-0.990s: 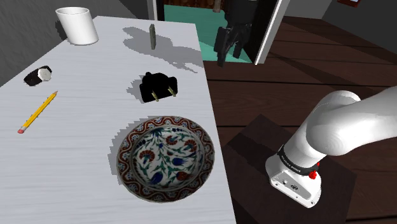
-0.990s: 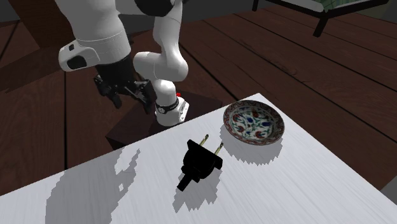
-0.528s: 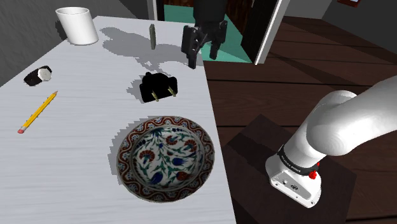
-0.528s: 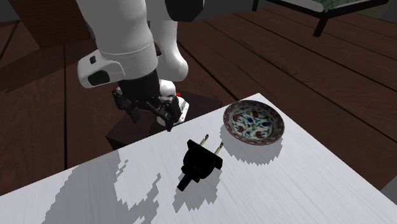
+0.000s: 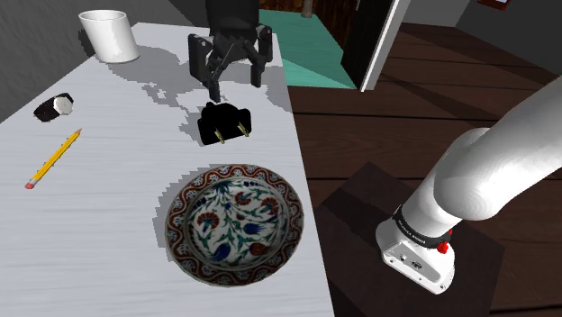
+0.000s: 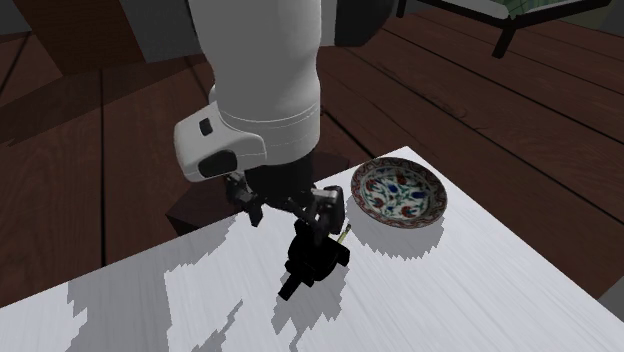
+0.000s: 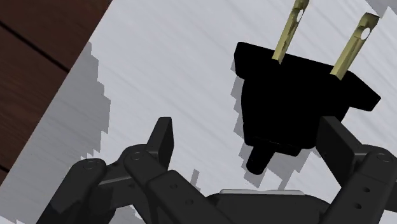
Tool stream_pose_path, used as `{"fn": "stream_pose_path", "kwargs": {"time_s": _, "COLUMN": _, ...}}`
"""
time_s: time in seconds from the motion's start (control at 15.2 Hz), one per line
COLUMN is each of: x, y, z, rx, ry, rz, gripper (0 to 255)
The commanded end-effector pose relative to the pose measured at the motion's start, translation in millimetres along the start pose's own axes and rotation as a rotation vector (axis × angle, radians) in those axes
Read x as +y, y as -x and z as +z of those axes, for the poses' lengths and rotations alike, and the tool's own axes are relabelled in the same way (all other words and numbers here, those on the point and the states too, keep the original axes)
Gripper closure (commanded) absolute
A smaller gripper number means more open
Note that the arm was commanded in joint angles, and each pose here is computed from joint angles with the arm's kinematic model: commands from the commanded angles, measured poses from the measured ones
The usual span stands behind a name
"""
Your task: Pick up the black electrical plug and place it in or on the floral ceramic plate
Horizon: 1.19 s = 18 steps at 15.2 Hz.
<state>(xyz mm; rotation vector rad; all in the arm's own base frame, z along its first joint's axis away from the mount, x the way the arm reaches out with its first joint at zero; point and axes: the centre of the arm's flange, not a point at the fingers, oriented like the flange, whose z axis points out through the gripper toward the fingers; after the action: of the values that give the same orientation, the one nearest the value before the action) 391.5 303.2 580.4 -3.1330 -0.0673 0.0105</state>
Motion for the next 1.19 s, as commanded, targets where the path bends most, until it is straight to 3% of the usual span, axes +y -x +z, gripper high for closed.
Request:
{"fn": "stream_pose_path", "kwargs": {"time_s": 0.0, "x": -26, "y": -9, "z": -2, "rx": 0.002, "ry": 0.001, "rz": 0.01, "gripper": 0}}
{"fn": "stream_pose_path", "kwargs": {"time_s": 0.13, "x": -39, "y": -15, "z": -3, "rx": 0.004, "ry": 0.003, "rz": 0.015, "gripper": 0}}
{"fn": "stream_pose_path", "kwargs": {"time_s": 0.59, "x": -39, "y": -15, "z": 37, "rx": 0.004, "ry": 0.003, "rz": 0.015, "gripper": 0}}
{"fn": "stream_pose_path", "kwargs": {"time_s": 1.12, "x": -39, "y": -15, "z": 37, "rx": 0.004, "ry": 0.003, "rz": 0.015, "gripper": 0}}
